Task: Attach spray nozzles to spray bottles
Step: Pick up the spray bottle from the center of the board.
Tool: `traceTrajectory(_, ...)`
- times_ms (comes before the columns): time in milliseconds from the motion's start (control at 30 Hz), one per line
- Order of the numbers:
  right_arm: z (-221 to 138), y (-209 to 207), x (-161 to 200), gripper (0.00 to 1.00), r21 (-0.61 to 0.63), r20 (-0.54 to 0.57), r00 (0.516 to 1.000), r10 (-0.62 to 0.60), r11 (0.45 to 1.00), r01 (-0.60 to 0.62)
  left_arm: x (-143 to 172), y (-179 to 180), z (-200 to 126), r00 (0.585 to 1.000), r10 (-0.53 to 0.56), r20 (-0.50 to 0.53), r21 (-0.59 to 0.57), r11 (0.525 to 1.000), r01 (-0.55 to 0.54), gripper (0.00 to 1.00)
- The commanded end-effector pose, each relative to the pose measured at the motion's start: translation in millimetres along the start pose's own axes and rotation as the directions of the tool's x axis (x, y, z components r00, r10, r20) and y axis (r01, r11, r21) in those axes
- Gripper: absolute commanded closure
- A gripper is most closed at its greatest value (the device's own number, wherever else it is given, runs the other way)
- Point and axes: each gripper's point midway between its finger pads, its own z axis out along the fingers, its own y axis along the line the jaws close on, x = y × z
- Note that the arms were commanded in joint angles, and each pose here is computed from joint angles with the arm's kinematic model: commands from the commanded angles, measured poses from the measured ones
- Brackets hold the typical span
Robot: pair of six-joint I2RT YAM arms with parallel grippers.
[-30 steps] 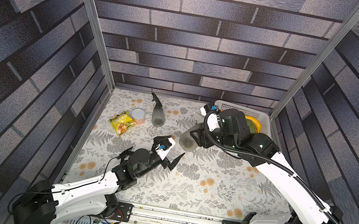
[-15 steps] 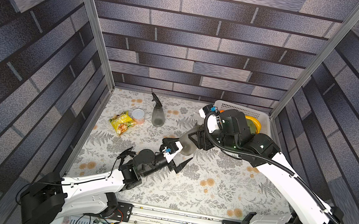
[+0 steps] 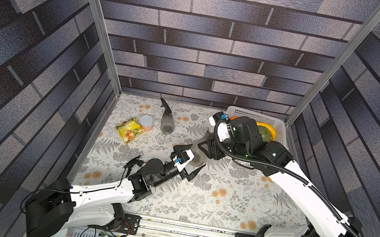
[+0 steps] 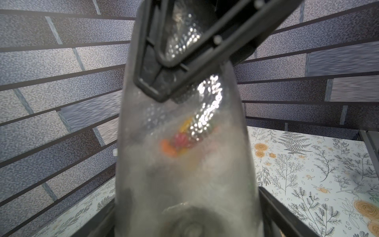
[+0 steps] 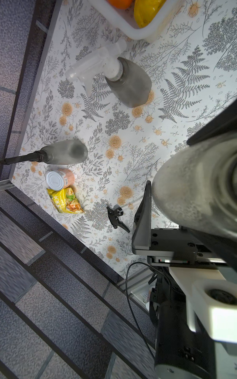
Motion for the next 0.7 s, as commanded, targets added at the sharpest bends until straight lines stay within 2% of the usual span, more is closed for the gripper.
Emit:
traceTrajectory(0, -1, 5, -7, 0.4, -0.021, 0.029, 0.999, 0.012, 1.0, -0.012, -12, 4, 2, 0.999, 0.013, 0.033, -0.019, 1.0, -0.013, 0.09)
traceTrajectory(400, -3, 15, -9, 0.4, -0.076, 0.034, 0.999, 0.026, 0.997, -0.023, -11, 4, 1, 1.0, 0.013, 0.018, -0.015, 1.0, -0.012, 0.15)
traceTrajectory(500, -4, 14, -11, 0.41, -0.066, 0.047, 0.999, 0.022, 0.998, -0.019, -7, 4, 2, 1.0, 0.01, -0.011, -0.018, 1.0, -0.01, 0.0)
traceTrajectory(667, -6, 11, -12, 0.42, -0.047, 0.059, 0.998, 0.013, 0.999, -0.01, 2, 4, -1, 0.999, -0.015, -0.038, -0.025, 1.0, 0.014, 0.0)
